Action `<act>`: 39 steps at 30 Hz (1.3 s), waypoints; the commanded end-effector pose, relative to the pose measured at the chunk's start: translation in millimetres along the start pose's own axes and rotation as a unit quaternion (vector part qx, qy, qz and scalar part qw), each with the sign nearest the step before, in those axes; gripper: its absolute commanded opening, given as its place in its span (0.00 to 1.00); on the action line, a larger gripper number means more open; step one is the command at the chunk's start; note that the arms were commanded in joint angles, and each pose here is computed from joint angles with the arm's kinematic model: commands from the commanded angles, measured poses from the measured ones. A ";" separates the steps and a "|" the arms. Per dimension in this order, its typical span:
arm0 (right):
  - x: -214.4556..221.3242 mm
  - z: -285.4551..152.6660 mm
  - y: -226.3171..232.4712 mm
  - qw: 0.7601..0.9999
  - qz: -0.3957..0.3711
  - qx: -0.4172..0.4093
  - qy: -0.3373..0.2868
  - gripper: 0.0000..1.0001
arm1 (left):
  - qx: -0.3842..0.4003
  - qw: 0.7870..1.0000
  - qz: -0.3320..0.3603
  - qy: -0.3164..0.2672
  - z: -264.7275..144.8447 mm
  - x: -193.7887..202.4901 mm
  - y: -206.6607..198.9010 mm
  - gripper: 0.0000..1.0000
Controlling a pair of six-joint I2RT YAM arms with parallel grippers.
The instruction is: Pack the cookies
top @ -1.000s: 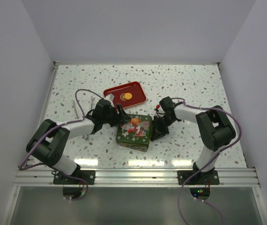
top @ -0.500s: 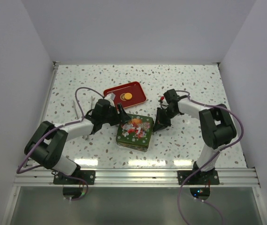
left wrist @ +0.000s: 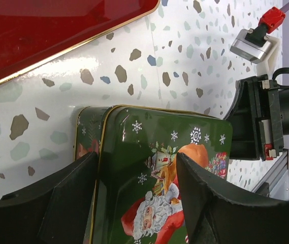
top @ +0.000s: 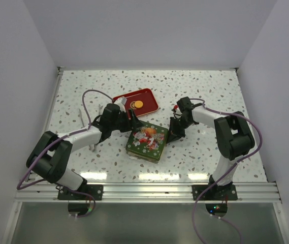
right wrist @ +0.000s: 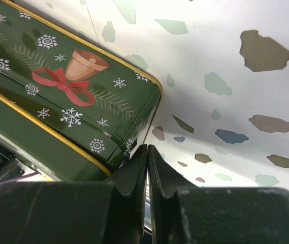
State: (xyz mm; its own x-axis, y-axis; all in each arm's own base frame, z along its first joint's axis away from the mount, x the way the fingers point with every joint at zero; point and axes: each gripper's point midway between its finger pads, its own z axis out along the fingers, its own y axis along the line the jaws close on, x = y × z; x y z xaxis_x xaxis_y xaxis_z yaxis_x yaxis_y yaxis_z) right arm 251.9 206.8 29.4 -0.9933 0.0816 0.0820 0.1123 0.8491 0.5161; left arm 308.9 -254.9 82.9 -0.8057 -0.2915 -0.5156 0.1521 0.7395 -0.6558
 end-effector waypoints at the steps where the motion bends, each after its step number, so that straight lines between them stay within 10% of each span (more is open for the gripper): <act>1: -11.8 -1.9 16.9 0.999 -0.017 -0.026 -0.015 0.08 | 0.063 0.998 0.026 -0.004 0.3 -14.1 -40.1 0.68; 28: -46.3 -68.0 -23.0 0.991 0.000 0.081 -0.104 0.07 | 0.022 0.999 0.014 0.024 20.9 -3.6 -18.1 0.68; 39: -25.6 -95.2 66.4 0.984 -0.044 -0.123 -0.120 0.08 | 0.016 0.999 0.012 0.026 25.2 -5.1 -16.8 0.68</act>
State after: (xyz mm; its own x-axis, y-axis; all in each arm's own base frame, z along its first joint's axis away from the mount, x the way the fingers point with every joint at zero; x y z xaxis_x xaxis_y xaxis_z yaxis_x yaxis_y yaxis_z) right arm 293.4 179.7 117.6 -0.9689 0.1829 -0.1669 0.0580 0.8229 0.5652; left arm 316.9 -269.6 66.8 -0.8432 -0.2455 -0.4782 0.1480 0.7492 -0.6456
